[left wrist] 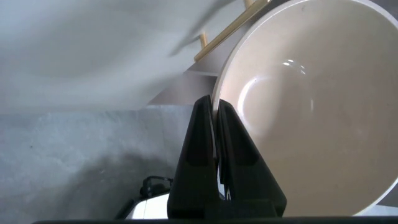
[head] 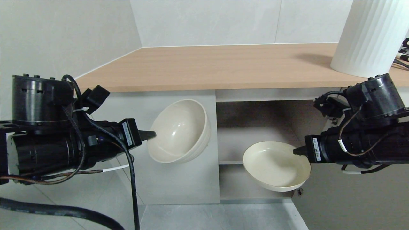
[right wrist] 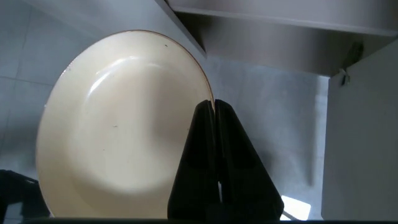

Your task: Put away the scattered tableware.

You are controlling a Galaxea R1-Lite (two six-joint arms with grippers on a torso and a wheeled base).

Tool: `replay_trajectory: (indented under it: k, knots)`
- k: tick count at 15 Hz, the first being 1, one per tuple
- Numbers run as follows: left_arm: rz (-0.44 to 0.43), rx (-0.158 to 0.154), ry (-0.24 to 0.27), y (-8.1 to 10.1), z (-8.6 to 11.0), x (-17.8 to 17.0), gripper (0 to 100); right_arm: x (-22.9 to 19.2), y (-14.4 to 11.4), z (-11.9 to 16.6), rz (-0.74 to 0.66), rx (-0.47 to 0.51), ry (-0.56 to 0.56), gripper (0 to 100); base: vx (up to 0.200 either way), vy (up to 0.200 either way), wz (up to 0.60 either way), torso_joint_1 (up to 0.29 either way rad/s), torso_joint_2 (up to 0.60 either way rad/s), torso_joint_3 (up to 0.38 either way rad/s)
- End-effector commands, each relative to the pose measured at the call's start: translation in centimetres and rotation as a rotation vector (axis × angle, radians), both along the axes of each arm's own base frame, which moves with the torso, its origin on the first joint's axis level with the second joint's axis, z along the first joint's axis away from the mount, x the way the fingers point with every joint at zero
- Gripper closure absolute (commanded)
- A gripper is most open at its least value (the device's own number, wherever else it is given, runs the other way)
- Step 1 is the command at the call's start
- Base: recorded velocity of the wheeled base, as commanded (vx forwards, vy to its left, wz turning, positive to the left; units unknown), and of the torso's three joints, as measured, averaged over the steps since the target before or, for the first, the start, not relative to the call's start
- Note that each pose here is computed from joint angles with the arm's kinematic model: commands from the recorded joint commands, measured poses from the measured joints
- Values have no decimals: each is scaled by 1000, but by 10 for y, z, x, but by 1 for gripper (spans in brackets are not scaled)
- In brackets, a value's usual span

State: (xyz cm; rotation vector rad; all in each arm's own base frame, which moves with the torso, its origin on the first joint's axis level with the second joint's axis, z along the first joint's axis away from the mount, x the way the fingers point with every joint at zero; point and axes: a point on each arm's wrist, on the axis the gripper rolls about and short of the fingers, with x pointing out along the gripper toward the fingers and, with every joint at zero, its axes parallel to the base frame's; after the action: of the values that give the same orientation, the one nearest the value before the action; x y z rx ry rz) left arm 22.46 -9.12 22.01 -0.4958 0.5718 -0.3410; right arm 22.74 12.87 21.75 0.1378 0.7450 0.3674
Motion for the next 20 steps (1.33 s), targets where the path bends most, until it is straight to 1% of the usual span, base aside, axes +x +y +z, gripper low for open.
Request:
replay_trajectory:
  k: [1,4,7,9,10,12,13,14,16,19,20]
  knots:
    - [-5,12,32,-4,-8,5,100,14,8,-16,-1,-19,36,100,0,0,0,0,0,0]
    - [-6,16,35,-4,-10,6,100,32,18,-34,-7,-26,58,100,0,0,0,0,0,0]
    - [-6,17,36,-4,-10,7,100,57,27,-61,-24,-27,68,100,0,0,0,0,0,0]
    - [-6,18,41,-5,-11,7,100,71,32,-76,-62,-10,82,100,0,0,0,0,0,0]
    - [-6,19,42,-5,-12,8,100,84,36,-88,-104,8,78,100,0,0,0,0,0,0]
    - [-6,19,42,-5,-12,8,100,96,40,-100,-157,22,39,100,0,0,0,0,0,0]
    - [-6,18,41,-5,-11,8,100,111,39,-112,-210,32,-11,100,0,0,0,0,0,0]
    - [-6,18,41,-5,-11,8,100,120,37,-120,-232,35,-32,100,0,0,0,0,0,0]
    - [-6,21,48,-5,-13,9,100,140,31,-141,-301,20,-58,100,0,0,0,0,0,0]
    - [-4,20,47,-5,-13,9,100,159,32,-162,-358,-1,-84,100,0,0,0,0,0,0]
    - [-4,21,48,-6,-13,9,100,166,32,-166,-377,1,-98,100,0,0,0,0,0,0]
